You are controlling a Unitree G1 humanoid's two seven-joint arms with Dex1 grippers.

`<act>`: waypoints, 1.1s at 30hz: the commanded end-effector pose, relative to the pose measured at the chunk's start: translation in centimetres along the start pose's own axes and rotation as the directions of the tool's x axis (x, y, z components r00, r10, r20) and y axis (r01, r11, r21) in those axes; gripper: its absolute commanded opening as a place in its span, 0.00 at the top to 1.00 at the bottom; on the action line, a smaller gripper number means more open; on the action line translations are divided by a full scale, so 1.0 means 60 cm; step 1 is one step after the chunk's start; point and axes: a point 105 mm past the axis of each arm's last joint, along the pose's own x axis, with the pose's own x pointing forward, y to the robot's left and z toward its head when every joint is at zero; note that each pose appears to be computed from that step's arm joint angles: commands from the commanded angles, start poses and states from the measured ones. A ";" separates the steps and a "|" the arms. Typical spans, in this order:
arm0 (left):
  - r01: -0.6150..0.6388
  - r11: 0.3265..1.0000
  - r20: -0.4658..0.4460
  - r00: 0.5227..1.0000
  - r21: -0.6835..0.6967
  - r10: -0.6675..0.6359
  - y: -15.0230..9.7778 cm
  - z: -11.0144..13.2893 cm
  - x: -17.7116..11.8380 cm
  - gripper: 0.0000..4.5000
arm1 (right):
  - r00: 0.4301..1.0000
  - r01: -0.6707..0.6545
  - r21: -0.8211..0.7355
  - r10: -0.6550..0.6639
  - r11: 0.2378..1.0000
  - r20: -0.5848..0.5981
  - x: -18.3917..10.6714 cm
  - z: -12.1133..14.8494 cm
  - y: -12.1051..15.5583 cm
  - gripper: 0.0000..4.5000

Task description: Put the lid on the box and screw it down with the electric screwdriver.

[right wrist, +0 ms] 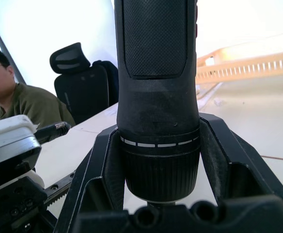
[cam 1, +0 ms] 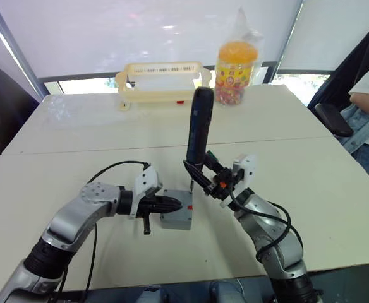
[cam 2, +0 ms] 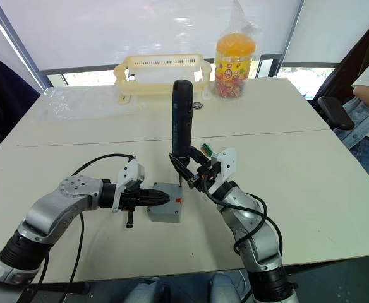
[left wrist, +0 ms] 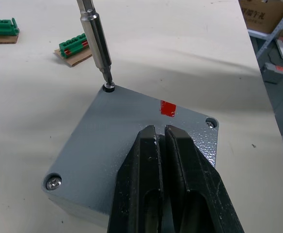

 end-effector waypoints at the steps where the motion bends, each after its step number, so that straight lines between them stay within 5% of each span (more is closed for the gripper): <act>1: -0.019 1.000 -0.031 0.999 -0.007 0.019 0.004 -0.009 0.001 0.94 | 0.999 -0.021 -0.056 0.023 0.998 0.032 -0.001 0.009 0.008 0.60; 33: -0.018 1.000 -0.042 0.999 -0.016 0.017 -0.004 -0.012 -0.003 0.94 | 0.999 -0.038 -0.130 0.036 0.991 -0.018 -0.015 -0.045 0.021 0.60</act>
